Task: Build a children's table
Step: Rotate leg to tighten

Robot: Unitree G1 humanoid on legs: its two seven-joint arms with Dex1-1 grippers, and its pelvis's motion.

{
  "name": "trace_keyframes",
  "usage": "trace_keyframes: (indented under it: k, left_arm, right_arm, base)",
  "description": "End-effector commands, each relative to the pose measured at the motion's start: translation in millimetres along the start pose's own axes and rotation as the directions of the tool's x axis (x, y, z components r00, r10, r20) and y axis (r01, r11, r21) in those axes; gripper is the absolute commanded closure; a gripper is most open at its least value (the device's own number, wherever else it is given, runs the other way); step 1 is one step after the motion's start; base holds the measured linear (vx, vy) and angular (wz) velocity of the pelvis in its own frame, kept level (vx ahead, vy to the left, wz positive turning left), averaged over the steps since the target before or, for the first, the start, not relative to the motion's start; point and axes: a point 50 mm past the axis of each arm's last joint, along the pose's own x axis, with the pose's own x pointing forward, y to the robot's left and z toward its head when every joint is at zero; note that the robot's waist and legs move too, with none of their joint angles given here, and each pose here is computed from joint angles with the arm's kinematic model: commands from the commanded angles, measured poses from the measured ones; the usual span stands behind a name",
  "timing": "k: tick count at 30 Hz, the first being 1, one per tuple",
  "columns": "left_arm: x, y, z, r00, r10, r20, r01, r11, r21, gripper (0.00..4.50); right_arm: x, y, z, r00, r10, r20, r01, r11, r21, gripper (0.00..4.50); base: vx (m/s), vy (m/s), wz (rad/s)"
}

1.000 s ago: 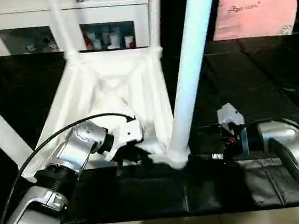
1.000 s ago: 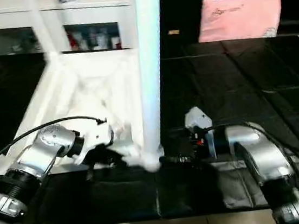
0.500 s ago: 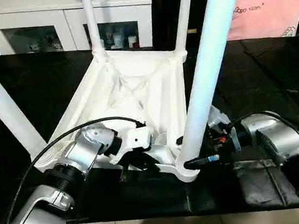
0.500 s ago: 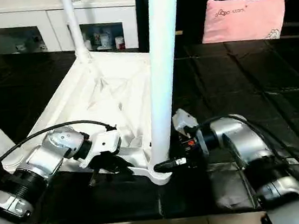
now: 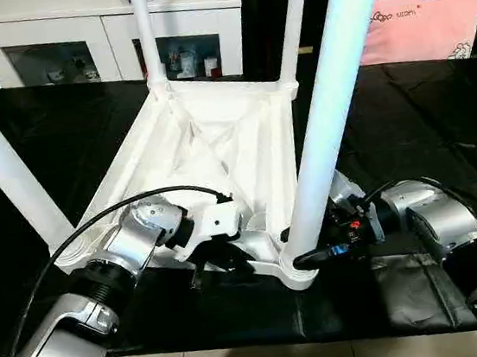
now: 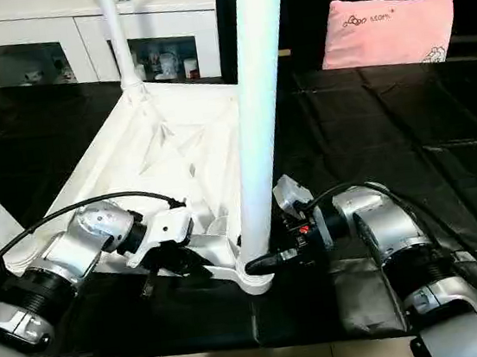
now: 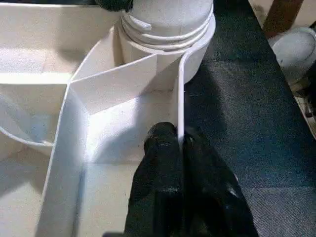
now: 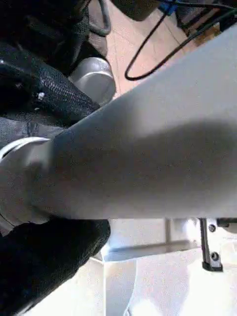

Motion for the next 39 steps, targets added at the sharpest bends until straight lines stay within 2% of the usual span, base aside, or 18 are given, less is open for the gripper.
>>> trace_keyframes:
  k: [1,5,6,8,10,15,16,17,18,19,20,23,25,29,33,35,37,39]
  left_arm:
    - [-0.5,8.5,7.2,0.995,0.091,0.034,-0.090,0.995,-0.047,4.50]
    - [-1.8,12.1,7.9,0.984,0.170,0.059,-0.163,0.981,-0.102,4.50]
    - [-3.2,15.8,8.9,0.963,0.261,0.073,-0.245,0.954,-0.172,4.50]
    - [-3.8,18.5,10.5,0.942,0.327,0.080,-0.302,0.926,-0.228,4.50]
    - [-1.6,21.6,13.8,0.908,0.413,0.073,-0.376,0.879,-0.294,4.50]
    - [8.2,27.6,24.1,0.855,0.516,0.050,-0.469,0.812,-0.349,4.50]
    - [8.2,27.6,24.1,0.855,0.516,0.050,-0.469,0.812,-0.349,4.50]
    - [16.8,32.8,34.0,0.824,0.565,0.042,-0.510,0.772,-0.380,4.50]
    - [20.5,35.3,38.2,0.814,0.579,0.036,-0.524,0.760,-0.384,4.50]
    - [21.2,35.7,39.2,0.812,0.583,0.034,-0.527,0.757,-0.385,4.50]
    - [23.7,37.6,42.9,0.801,0.599,0.022,-0.545,0.743,-0.388,4.50]
    - [24.2,39.3,46.1,0.791,0.611,0.009,-0.564,0.736,-0.375,4.50]
    - [23.3,40.0,46.9,0.789,0.615,0.007,-0.570,0.735,-0.367,4.50]
    - [19.6,38.6,41.8,0.796,0.606,-0.002,-0.568,0.744,-0.352,4.50]
    - [13.0,31.7,30.3,0.842,0.540,0.000,-0.515,0.802,-0.303,4.50]
    - [12.0,29.7,28.3,0.855,0.519,0.002,-0.495,0.818,-0.294,4.50]
    - [7.3,24.9,22.8,0.888,0.459,0.022,-0.441,0.864,-0.245,4.50]
    - [4.5,21.2,20.1,0.911,0.412,0.036,-0.399,0.899,-0.183,4.50]
  right_arm:
    - [-0.2,4.0,7.0,0.995,-0.039,0.094,0.038,0.999,0.005,2.18]
    - [2.3,6.8,5.1,0.987,-0.105,0.121,0.103,0.994,0.019,2.28]
    - [7.7,4.1,1.5,0.962,-0.241,0.131,0.235,0.970,0.060,2.32]
    - [12.8,-0.4,-2.0,0.924,-0.361,0.123,0.350,0.931,0.100,2.38]
    - [23.8,-7.8,-9.4,0.855,-0.513,0.077,0.499,0.854,0.147,2.42]
    - [42.4,-19.7,-12.2,0.740,-0.672,0.029,0.652,0.727,0.215,2.49]
    - [42.4,-19.7,-12.2,0.740,-0.672,0.029,0.652,0.727,0.215,2.51]
    - [54.3,-29.3,-9.7,0.650,-0.760,0.002,0.736,0.630,0.249,2.51]
    - [59.3,-33.7,-8.7,0.612,-0.791,-0.017,0.766,0.586,0.265,2.51]
    - [60.4,-34.5,-8.4,0.602,-0.798,-0.023,0.773,0.576,0.268,2.52]
    - [64.8,-38.0,-6.6,0.562,-0.826,-0.042,0.802,0.531,0.274,2.52]
    - [67.5,-40.5,-3.4,0.524,-0.850,-0.056,0.827,0.492,0.272,2.52]
    - [68.5,-39.2,-1.8,0.529,-0.847,-0.044,0.822,0.500,0.273,1.99]
    - [59.9,-36.0,-2.7,0.523,-0.852,-0.001,0.813,0.499,0.299,1.63]
    - [36.4,-27.6,-5.2,0.570,-0.819,0.069,0.785,0.567,0.247,1.27]
    - [32.3,-25.7,-5.2,0.586,-0.807,0.081,0.774,0.586,0.240,1.20]
    - [17.3,-17.1,-4.1,0.659,-0.742,0.121,0.720,0.669,0.184,1.06]
    - [7.1,-11.9,-3.4,0.701,-0.699,0.140,0.683,0.715,0.151,0.86]
  base:
    - [0.000,0.000,0.00]
    - [0.000,0.000,0.00]
    - [0.000,0.000,0.00]
    - [0.000,0.000,0.00]
    - [0.000,0.000,0.00]
    - [0.000,0.000,0.00]
    - [0.000,0.000,0.00]
    - [0.000,0.000,0.00]
    - [0.000,0.000,0.00]
    - [0.000,0.000,0.00]
    - [0.000,0.000,0.00]
    - [0.000,0.000,0.00]
    - [0.000,0.000,0.00]
    - [0.000,0.000,0.00]
    - [0.000,0.000,0.00]
    - [0.000,0.000,0.00]
    - [0.000,0.000,0.00]
    - [0.000,0.000,0.00]
